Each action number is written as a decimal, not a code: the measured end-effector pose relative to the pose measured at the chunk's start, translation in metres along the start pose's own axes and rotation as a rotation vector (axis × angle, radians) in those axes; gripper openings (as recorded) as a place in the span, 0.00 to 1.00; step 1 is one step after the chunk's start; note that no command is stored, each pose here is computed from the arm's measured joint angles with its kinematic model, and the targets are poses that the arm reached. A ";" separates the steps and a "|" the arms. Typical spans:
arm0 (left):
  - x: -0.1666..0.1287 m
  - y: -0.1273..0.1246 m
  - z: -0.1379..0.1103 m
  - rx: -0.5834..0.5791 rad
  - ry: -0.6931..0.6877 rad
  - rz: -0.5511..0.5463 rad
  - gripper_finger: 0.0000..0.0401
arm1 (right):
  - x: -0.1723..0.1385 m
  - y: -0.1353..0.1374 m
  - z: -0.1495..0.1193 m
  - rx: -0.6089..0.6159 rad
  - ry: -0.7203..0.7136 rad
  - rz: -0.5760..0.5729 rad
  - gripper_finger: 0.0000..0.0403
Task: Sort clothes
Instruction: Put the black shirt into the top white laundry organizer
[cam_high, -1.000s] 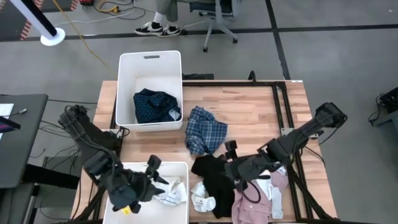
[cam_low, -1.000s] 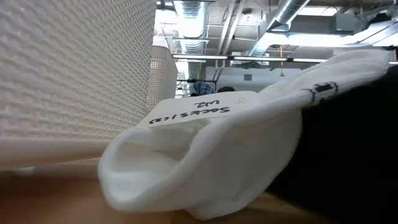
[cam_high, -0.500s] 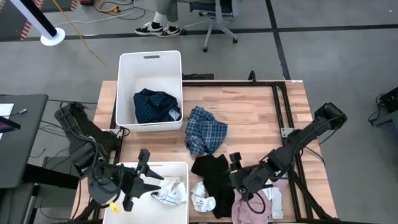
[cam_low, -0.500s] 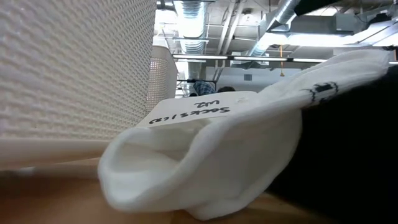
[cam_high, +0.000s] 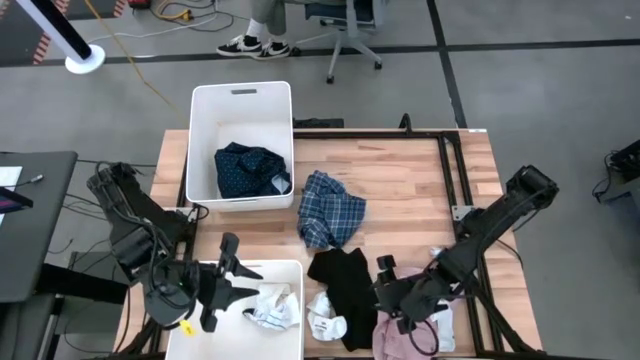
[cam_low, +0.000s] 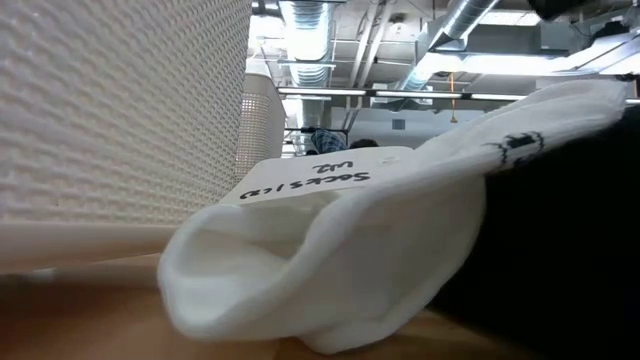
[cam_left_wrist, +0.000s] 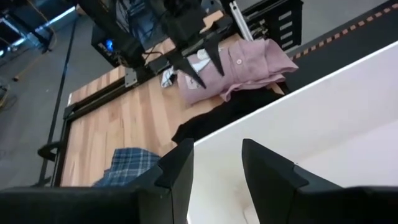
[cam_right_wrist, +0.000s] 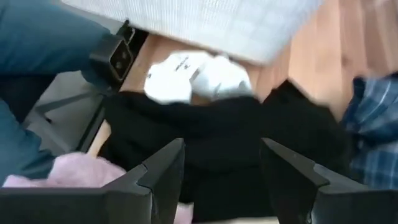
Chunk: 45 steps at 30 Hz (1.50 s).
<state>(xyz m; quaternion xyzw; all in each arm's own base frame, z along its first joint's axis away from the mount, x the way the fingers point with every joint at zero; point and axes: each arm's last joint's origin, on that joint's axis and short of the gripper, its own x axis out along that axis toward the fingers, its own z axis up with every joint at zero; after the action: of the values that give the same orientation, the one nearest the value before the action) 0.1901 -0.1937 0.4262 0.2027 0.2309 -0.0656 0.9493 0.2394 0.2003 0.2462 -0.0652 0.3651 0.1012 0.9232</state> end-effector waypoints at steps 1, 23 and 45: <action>0.000 0.000 0.000 -0.006 0.002 0.000 0.33 | 0.000 -0.001 -0.002 0.019 0.025 -0.007 0.57; 0.021 -0.016 -0.024 -0.008 0.074 0.010 0.33 | -0.027 -0.002 -0.028 0.209 0.464 -0.067 0.62; 0.039 -0.030 -0.051 -0.019 0.149 0.000 0.33 | -0.036 -0.004 -0.041 0.317 0.605 -0.147 0.59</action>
<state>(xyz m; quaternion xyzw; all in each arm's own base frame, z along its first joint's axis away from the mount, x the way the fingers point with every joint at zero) 0.1968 -0.2014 0.3561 0.1980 0.3018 -0.0483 0.9313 0.1875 0.1838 0.2414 0.0260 0.6275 -0.0473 0.7767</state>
